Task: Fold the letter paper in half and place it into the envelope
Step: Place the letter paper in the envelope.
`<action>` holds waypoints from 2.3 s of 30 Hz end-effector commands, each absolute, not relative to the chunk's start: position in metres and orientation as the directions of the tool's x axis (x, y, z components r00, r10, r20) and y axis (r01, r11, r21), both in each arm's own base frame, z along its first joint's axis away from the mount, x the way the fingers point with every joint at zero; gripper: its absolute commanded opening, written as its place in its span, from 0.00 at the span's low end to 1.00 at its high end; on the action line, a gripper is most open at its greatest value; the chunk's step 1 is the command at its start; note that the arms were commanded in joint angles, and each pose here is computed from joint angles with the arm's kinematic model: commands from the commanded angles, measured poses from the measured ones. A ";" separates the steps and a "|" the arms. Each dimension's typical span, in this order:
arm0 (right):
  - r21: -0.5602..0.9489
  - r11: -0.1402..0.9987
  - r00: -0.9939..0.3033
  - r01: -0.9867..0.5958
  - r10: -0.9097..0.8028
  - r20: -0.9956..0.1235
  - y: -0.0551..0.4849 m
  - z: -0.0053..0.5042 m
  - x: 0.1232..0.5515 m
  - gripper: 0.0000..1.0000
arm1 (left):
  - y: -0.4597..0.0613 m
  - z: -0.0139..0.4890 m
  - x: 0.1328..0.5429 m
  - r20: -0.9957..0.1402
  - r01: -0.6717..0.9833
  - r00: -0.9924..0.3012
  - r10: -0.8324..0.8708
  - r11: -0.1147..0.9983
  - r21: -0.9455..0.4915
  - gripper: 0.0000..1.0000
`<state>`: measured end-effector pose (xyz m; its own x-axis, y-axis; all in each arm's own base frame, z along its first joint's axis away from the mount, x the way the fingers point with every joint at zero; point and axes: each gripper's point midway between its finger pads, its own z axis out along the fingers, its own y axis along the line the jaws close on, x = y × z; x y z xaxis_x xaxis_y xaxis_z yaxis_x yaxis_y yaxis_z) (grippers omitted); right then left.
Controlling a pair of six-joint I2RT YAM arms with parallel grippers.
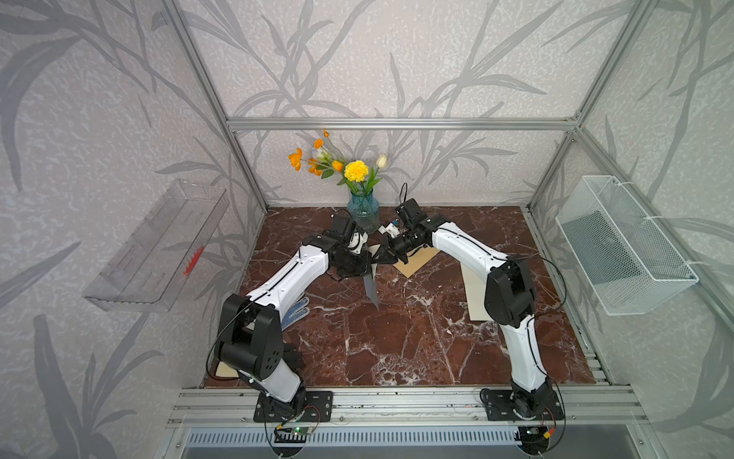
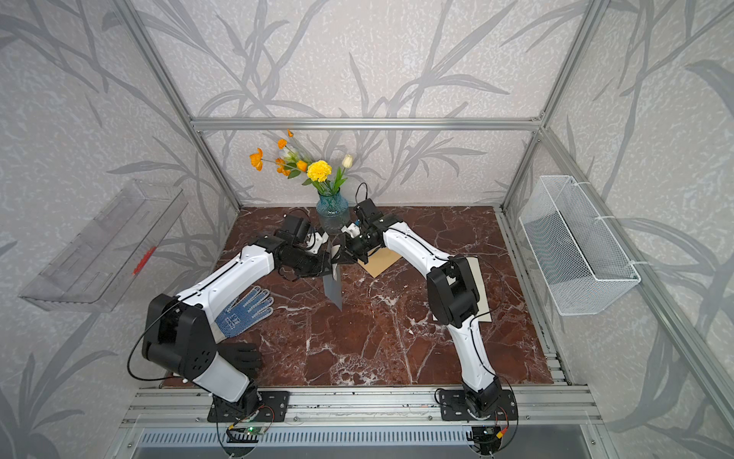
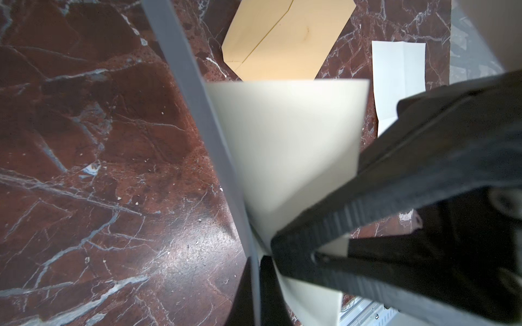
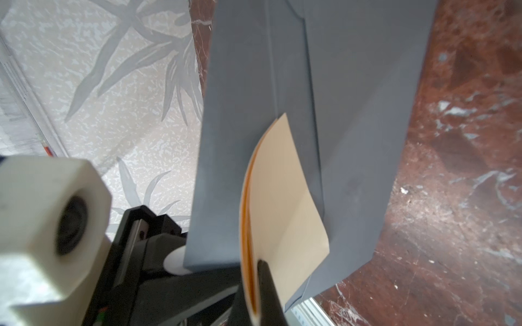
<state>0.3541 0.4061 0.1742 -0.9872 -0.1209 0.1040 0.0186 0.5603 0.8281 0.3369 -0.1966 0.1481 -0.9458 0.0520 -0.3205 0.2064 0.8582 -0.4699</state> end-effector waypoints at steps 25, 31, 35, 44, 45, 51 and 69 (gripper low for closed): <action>0.772 0.610 -0.958 0.177 -0.074 0.278 0.383 0.151 0.339 0.00 | -0.211 0.150 0.327 -0.358 0.264 -0.932 0.055 0.780 -0.567 0.00; 0.749 0.630 -0.950 0.207 -0.053 0.308 0.380 0.138 0.347 0.00 | -0.211 0.150 0.324 -0.355 0.262 -0.934 0.053 0.777 -0.573 0.00; 0.715 0.670 -0.949 0.203 -0.046 0.312 0.377 0.129 0.349 0.00 | -0.211 0.151 0.323 -0.356 0.263 -0.933 0.052 0.775 -0.575 0.00; 0.662 0.742 -0.964 0.109 -0.082 0.252 0.373 0.126 0.343 0.00 | -0.212 0.156 0.326 -0.362 0.260 -0.931 0.040 0.771 -0.581 0.00; 0.658 0.748 -0.967 0.091 -0.092 0.239 0.373 0.127 0.341 0.00 | -0.212 0.157 0.326 -0.364 0.259 -0.931 0.039 0.773 -0.579 0.00; 0.638 0.765 -0.965 0.087 -0.094 0.244 0.376 0.121 0.333 0.00 | -0.214 0.161 0.331 -0.370 0.259 -0.928 0.030 0.769 -0.585 0.00; 0.569 0.822 -0.983 0.019 -0.088 0.160 0.380 0.129 0.358 0.00 | -0.218 0.172 0.333 -0.378 0.259 -0.926 0.013 0.751 -0.607 0.00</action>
<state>0.3524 0.3884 0.1466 -0.9781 -0.0917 0.1867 0.0508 0.7652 0.6418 0.3295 -0.2066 0.1364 -0.9506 0.0128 -0.3100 0.1955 0.8006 -0.5664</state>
